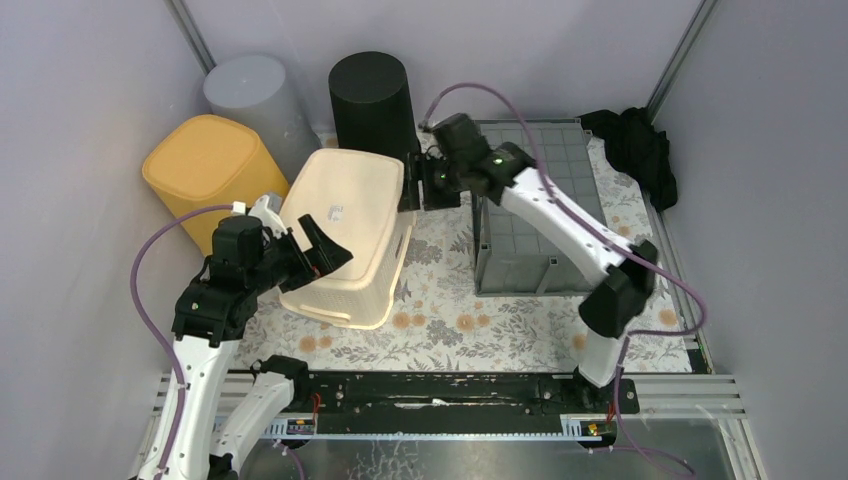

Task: Turn the large container upside down
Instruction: Move the container to the corner of the board.

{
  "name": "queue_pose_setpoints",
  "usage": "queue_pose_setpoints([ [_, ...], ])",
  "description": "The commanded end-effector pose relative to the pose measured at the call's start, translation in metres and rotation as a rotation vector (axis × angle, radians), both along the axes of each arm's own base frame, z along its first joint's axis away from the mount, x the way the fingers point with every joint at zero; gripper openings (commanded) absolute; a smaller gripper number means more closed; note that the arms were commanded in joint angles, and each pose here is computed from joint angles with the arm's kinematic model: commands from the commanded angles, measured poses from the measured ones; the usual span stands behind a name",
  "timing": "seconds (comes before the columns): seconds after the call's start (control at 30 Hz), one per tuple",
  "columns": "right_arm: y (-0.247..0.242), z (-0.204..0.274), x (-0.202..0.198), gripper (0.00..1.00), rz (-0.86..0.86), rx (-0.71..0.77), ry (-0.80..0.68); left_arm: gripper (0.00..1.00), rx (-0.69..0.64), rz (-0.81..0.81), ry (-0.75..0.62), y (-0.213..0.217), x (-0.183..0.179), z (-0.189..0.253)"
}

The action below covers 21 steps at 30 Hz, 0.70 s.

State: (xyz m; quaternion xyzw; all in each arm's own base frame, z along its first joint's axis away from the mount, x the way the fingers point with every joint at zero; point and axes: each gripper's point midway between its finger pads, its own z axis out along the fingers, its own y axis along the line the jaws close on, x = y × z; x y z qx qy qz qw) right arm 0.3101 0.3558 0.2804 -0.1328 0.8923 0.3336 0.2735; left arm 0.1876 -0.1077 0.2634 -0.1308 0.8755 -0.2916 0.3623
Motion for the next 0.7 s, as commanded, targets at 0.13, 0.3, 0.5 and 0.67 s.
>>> queue_pose_setpoints([
  [0.13,-0.042,-0.099,0.027,0.68,-0.169,-0.381,0.053,1.00,-0.006,0.027,-0.064,0.004,0.003,0.016],
  [0.3,-0.058,-0.149,0.031,0.68,-0.175,-0.519,0.092,1.00,-0.006,0.021,-0.054,0.002,0.004,0.013],
  [0.5,-0.093,-0.175,0.049,0.69,-0.232,-0.538,0.161,1.00,0.001,0.023,-0.068,0.004,0.005,0.017],
  [0.67,-0.138,-0.181,0.069,0.68,-0.312,-0.543,0.190,1.00,-0.003,0.020,-0.062,0.003,0.004,0.015],
])
